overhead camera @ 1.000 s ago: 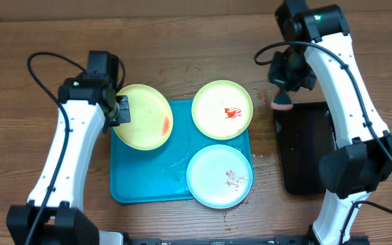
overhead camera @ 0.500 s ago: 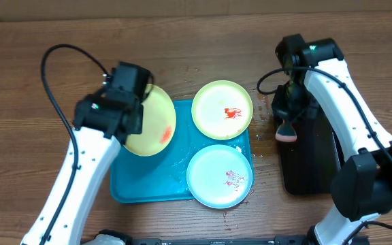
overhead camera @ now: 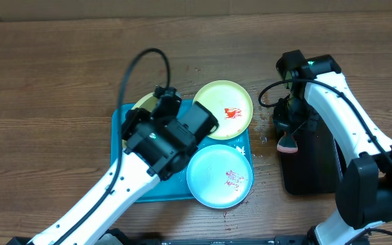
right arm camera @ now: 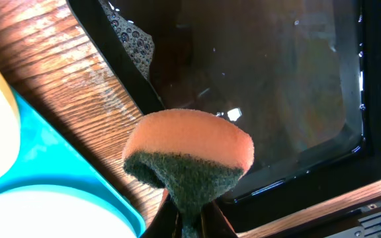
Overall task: Clean dirty plates on tray and stack at the side
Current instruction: 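Carry the scrubbed yellow plate left and set it on the table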
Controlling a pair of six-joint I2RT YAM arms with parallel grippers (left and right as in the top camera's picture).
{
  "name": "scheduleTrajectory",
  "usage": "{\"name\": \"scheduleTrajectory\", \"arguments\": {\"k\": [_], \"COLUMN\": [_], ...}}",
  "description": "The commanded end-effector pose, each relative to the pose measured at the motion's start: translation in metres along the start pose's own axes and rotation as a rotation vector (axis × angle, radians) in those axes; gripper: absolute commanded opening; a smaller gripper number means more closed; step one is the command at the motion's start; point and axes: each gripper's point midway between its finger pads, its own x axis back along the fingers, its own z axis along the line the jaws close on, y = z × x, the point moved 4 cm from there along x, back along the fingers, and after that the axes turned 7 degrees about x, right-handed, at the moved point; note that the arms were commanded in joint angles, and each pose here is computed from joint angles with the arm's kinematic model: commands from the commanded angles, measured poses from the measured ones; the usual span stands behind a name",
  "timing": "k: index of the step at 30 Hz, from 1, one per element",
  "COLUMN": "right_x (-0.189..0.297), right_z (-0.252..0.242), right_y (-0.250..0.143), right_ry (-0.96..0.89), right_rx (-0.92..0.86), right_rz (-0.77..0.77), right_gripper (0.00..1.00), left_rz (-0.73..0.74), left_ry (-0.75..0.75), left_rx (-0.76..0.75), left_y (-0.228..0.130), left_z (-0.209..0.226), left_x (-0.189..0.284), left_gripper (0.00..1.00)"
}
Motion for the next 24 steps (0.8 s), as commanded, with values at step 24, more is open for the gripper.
{"name": "scheduleTrajectory", "arguments": {"k": [24], "right_x": [0.017], "right_z": [-0.004], "right_y": [0.000], "right_ry": [0.027], "right_rx": [0.014], "right_rz": [-0.072], "right_gripper": [0.04], "left_rz": [-0.033], "left_ry": [0.244], "left_rx": [-0.245], "left_y": [0.029], "left_z": [-0.040], "left_x": [-0.016], "left_gripper": [0.04]}}
